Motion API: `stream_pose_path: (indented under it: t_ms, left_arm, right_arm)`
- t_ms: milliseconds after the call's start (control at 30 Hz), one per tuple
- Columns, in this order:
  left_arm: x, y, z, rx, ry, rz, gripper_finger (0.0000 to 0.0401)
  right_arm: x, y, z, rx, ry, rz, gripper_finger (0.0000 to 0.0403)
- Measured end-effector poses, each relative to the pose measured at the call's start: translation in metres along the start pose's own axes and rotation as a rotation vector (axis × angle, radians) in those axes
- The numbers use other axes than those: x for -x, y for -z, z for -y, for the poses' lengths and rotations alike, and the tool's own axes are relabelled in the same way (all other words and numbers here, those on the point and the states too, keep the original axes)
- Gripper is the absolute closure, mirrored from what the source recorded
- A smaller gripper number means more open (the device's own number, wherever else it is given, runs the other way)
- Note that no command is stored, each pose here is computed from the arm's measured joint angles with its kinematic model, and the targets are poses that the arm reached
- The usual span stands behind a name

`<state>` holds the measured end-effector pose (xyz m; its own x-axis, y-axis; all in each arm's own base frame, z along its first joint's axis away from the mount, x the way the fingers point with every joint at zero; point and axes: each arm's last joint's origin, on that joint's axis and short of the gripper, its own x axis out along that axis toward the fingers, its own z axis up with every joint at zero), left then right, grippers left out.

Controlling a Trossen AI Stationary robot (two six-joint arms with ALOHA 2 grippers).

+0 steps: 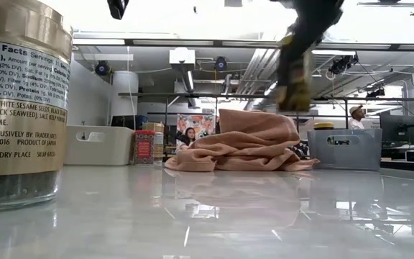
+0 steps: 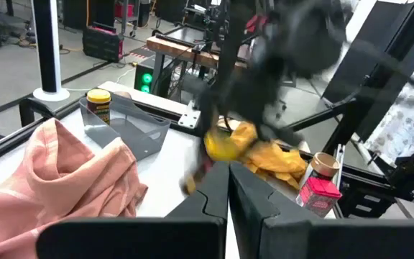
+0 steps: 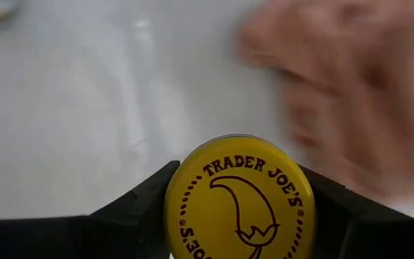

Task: Sort spices by type
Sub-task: Put the yellow seasoning bottle into the black bin

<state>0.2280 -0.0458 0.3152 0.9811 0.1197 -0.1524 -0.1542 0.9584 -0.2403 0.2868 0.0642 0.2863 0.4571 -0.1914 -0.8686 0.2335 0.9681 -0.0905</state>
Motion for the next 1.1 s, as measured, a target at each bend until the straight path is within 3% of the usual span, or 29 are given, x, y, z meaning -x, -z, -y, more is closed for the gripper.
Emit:
stream_pose_path:
  t_ms: [167, 300, 433, 533, 767, 900, 1100]
  left_arm:
    - [0.000, 0.000, 0.000, -0.001, -0.001, -0.002, 0.0401]
    - [0.000, 0.000, -0.001, -0.001, -0.017, 0.003, 0.0401]
    - [0.000, 0.000, -0.001, 0.000, -0.024, 0.007, 0.0401]
    - [0.000, 0.000, -0.001, 0.015, -0.025, 0.008, 0.0401]
    - [0.000, 0.000, -0.001, 0.052, -0.025, 0.009, 0.0401]
    - [0.000, 0.000, -0.001, 0.053, -0.025, 0.009, 0.0401]
    - [0.000, 0.000, -0.001, 0.053, -0.028, 0.009, 0.0401]
  right_arm:
    - [0.057, 0.029, 0.048, -0.164, 0.232, 0.011, 0.0190]
    - [0.085, 0.049, 0.083, -0.346, 0.397, 0.048, 0.0190]
    - [0.082, 0.065, 0.115, -0.521, 0.532, 0.042, 0.0190]
    - [0.062, 0.078, 0.137, -0.653, 0.597, 0.008, 0.0190]
    - [0.004, 0.098, 0.180, -0.930, 0.481, 0.059, 0.0190]
    - [-0.016, 0.102, 0.194, -1.006, 0.446, 0.097, 0.0190]
    - [-0.037, 0.105, 0.205, -1.055, 0.471, 0.038, 0.0190]
